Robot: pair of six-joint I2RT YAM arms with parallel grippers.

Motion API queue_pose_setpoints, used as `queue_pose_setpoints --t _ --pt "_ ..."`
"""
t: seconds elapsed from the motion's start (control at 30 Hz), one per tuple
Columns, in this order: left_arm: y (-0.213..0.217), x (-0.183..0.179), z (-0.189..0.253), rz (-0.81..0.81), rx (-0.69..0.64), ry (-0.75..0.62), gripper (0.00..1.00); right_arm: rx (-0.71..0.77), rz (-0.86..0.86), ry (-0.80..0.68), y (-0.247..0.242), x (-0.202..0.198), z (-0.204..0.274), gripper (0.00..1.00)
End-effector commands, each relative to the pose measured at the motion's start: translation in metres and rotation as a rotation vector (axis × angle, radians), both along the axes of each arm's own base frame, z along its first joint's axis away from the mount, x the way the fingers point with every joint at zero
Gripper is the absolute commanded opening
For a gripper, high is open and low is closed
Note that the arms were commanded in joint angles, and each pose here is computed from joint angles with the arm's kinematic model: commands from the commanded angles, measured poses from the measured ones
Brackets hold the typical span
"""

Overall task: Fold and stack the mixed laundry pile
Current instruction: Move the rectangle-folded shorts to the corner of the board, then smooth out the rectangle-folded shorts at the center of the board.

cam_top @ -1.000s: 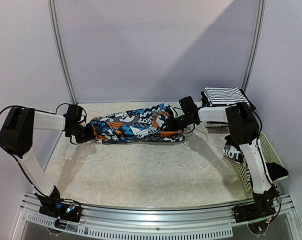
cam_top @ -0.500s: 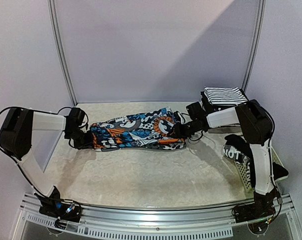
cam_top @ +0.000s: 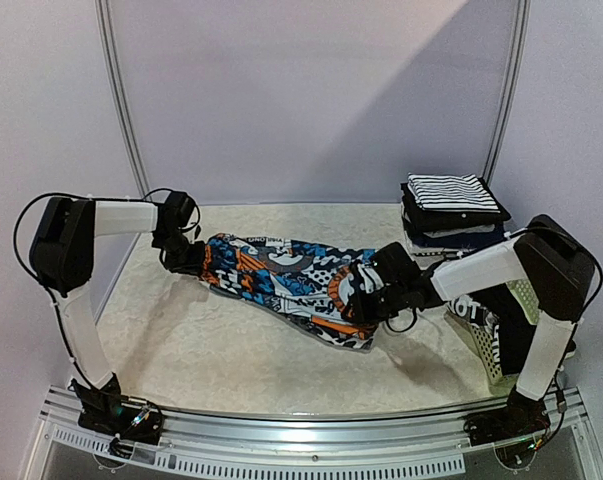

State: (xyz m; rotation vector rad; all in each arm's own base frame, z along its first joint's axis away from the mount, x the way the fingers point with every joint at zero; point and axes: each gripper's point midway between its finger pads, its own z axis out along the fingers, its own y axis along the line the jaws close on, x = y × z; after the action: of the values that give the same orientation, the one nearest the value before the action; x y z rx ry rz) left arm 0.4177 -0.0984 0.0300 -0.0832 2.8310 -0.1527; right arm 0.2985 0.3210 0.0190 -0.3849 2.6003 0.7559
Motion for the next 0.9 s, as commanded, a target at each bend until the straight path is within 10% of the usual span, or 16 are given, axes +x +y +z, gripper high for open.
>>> queue_pose_setpoints --t 0.0,0.37,0.87 --pt "0.012 0.006 0.001 -0.048 0.129 0.058 0.09 -0.229 -0.068 0.101 -0.047 -0.046 -0.032 0.33" --pt "0.012 0.003 0.07 -0.001 0.119 -0.151 0.89 -0.146 -0.023 -0.162 -0.012 0.001 0.082 0.39" --pt "-0.076 0.067 0.062 -0.184 -0.171 -0.207 0.53 -0.025 0.055 -0.083 0.038 0.089 0.051 0.38"
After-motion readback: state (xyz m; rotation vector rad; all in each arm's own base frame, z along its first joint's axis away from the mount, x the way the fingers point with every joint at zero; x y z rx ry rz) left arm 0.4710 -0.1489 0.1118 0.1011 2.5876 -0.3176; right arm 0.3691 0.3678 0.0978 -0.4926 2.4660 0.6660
